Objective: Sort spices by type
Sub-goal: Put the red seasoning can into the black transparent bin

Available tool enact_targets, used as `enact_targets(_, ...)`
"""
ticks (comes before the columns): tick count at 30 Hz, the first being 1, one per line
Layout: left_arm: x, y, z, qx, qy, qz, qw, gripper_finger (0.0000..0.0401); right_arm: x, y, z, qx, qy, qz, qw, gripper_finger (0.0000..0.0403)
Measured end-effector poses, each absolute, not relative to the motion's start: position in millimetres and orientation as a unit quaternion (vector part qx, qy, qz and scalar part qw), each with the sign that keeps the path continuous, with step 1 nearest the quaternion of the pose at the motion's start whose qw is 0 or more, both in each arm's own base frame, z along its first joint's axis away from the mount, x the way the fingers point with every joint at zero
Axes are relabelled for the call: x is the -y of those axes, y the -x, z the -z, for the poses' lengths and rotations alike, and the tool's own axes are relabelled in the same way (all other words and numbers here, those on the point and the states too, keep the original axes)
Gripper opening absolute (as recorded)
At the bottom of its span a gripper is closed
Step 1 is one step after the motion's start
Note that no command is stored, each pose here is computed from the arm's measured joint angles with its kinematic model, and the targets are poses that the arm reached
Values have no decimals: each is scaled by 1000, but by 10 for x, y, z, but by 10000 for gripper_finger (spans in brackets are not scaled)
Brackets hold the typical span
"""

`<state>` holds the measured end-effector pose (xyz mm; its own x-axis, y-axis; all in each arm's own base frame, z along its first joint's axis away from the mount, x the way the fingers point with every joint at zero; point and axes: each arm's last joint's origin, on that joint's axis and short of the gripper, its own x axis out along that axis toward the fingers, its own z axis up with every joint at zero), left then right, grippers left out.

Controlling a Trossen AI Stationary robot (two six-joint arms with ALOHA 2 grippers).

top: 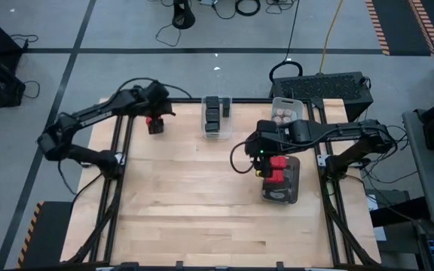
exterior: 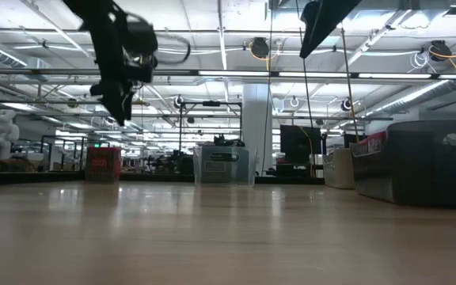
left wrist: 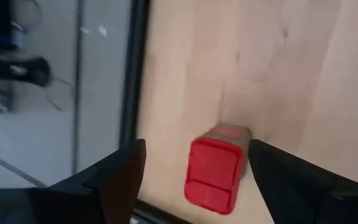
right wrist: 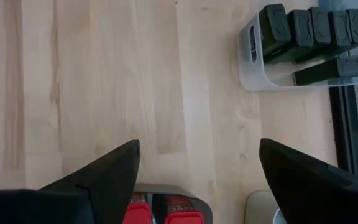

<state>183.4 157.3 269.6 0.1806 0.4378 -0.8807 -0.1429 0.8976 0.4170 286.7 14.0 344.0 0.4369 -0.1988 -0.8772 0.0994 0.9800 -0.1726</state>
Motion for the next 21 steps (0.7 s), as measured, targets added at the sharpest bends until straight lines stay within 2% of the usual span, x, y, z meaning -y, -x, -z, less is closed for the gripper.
enact_targets(8, -1877, -1733, -2370, -666, -41, -142, 731, 290, -143, -2846, -3430, -535, 68, 77, 839, 312)
enact_targets(14, -2008, -1635, -2328, -661, -20, -142, 737, 279, -141, -2824, -3421, -546, 76, 73, 831, 312)
enact_targets(21, -2084, -1555, -2314, -634, 19, -126, 763, 255, -85, -2834, -3424, -544, 78, 76, 832, 312)
